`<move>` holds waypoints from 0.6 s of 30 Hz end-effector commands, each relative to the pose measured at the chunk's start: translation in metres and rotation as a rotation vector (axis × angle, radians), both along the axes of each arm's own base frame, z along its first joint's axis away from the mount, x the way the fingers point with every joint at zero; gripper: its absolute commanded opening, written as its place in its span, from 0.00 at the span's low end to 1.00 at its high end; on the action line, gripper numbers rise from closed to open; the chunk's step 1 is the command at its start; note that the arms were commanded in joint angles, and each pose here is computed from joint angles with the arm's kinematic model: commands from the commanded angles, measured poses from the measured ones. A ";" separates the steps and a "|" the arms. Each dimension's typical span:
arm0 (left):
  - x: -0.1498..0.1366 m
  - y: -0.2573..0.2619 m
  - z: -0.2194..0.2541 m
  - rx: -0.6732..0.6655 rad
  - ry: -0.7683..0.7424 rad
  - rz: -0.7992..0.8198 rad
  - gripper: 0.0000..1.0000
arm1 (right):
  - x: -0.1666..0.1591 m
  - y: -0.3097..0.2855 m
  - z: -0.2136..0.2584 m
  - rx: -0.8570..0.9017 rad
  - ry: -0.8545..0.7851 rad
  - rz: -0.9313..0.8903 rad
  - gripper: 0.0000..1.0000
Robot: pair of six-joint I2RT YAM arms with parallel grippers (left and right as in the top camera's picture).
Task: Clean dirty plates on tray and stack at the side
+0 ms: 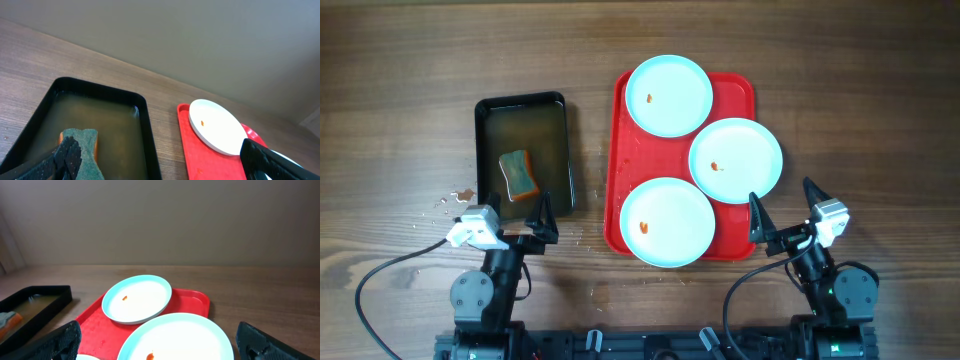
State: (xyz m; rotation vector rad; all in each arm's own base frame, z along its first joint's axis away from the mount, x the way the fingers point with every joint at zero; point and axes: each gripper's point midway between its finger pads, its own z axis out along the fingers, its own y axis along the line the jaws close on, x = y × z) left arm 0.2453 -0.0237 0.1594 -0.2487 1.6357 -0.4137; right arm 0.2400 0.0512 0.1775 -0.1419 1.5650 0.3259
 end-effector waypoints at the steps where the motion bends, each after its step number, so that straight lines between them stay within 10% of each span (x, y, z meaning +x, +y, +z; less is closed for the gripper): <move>1: 0.000 0.001 -0.002 0.016 0.002 0.002 1.00 | 0.000 0.000 0.002 0.014 -0.004 -0.003 0.99; 18: -0.011 -0.031 0.059 -0.033 -0.197 -0.191 1.00 | -0.011 0.029 0.010 0.429 0.156 0.183 1.00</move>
